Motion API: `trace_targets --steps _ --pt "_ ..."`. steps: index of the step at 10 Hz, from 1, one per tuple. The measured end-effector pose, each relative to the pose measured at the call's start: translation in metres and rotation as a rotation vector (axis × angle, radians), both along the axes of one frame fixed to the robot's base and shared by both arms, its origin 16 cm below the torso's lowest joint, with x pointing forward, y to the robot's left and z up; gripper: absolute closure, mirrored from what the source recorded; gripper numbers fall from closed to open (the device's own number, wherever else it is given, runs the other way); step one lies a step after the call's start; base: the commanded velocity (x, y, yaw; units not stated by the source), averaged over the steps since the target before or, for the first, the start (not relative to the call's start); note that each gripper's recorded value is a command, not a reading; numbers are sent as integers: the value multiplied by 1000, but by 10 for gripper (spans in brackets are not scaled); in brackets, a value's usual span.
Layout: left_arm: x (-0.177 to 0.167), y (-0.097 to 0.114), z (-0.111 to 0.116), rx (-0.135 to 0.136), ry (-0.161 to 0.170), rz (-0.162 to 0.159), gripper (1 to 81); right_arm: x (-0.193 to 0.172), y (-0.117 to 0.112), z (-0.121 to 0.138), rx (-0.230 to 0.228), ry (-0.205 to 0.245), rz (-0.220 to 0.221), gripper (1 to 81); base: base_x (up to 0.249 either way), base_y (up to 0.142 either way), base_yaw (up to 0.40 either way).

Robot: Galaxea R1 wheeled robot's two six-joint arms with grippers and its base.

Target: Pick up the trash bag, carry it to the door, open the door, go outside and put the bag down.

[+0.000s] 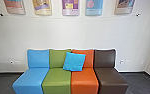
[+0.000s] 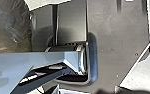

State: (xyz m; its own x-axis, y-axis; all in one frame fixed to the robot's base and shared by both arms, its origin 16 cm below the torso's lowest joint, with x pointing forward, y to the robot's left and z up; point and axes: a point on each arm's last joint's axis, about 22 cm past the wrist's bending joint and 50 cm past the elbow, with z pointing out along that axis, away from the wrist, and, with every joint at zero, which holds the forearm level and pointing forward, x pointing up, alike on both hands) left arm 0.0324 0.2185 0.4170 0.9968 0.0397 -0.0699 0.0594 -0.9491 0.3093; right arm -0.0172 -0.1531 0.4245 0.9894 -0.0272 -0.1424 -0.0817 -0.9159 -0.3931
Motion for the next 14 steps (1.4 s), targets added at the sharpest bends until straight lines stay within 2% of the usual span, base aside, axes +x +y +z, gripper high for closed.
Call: trace_targets --steps 4,5,6,7,10,14 --pt "-1 0 0 0 1 0 811 0 -8 -2 -17 -1 0 10 0 0 -175" --pt "-8 -1 0 -1 10 0 811 3 -10 -3 -22 -5 0 10 0 0 -245" --pt "-4 0 0 -1 8 -1 811 3 -10 -3 -25 -7 -2 10 0 0 -246" --pt "6 1 0 3 -10 1 811 -3 -5 -3 -18 4 1 10 0 0 -257" --pt "-1 -4 0 -4 1 0 811 -1 -6 -3 -21 -2 0 10 0 0 -295" --pt "0 -4 0 -4 0 0 811 -1 -11 -5 -38 -3 -1 10 0 0 -343"
